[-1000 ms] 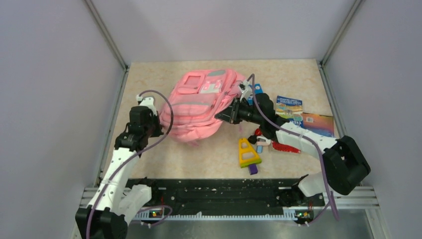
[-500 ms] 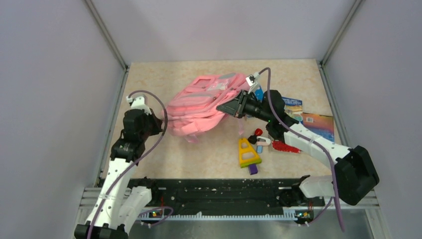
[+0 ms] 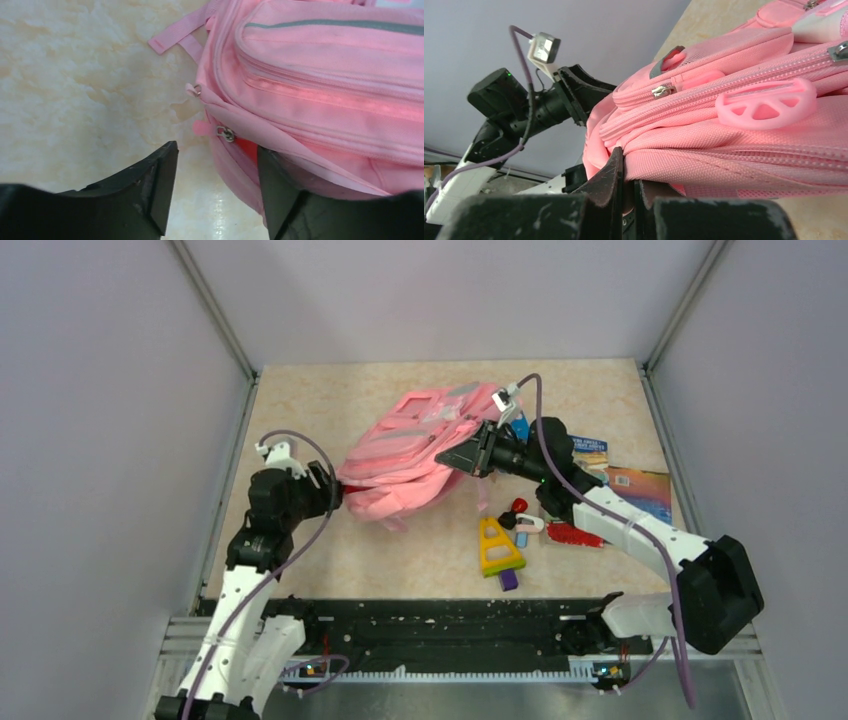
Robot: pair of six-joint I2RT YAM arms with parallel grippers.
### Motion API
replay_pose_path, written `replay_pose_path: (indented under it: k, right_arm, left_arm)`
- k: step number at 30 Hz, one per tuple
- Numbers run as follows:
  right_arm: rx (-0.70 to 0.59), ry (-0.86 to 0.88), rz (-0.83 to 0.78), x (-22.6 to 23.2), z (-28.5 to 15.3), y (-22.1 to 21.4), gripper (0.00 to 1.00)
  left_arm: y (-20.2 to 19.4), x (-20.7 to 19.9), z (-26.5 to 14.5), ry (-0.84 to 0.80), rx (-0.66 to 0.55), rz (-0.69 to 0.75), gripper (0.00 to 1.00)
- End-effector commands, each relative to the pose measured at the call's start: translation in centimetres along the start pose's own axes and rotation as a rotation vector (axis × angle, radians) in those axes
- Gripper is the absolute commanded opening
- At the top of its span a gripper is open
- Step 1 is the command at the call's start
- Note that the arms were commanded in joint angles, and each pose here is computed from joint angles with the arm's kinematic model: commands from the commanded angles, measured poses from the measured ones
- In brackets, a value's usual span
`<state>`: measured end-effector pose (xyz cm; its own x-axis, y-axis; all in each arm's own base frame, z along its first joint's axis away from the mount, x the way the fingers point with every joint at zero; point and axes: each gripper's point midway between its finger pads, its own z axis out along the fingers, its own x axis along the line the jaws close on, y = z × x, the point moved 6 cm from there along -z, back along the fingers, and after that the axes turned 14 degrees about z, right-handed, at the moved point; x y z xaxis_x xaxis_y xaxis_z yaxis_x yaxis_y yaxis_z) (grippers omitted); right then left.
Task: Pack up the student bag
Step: Unzip the student bag at the center of the board.
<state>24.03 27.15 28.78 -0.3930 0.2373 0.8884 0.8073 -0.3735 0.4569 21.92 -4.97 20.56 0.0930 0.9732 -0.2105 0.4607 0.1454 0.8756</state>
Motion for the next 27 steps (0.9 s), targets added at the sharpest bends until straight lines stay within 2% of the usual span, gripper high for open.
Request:
replay_pose_path:
  k: [1,6,13,16,20,27]
  right_arm:
    - [-0.047,0.151,-0.176,5.1,-0.6,2.4,0.00]
    - [-0.017,0.120,-0.207,4.3,0.0,2.4,0.00]
    - [0.004,0.136,-0.223,4.9,-0.2,2.4,0.00]
    - [0.013,0.138,-0.227,5.0,-0.3,2.3,0.00]
    - [0.030,0.151,-0.228,5.1,-0.5,2.1,0.00]
    - [0.095,0.178,-0.242,5.2,-0.7,1.3,0.00]
  left_arm:
    - [3.9,-1.9,-3.0,-0.142,-0.093,0.159,0.71]
    - [3.8,-4.3,-4.8,-0.355,-0.041,0.339,0.77]
    - [2.0,-6.0,-4.4,-0.384,-0.004,0.577,0.78]
    - [1.6,-6.2,-4.0,-0.375,0.004,0.599,0.77]
    - [2.3,-5.7,-3.4,-0.301,-0.046,0.601,0.76]
    - [3.2,-6.2,-2.2,-0.291,-0.094,0.610,0.76]
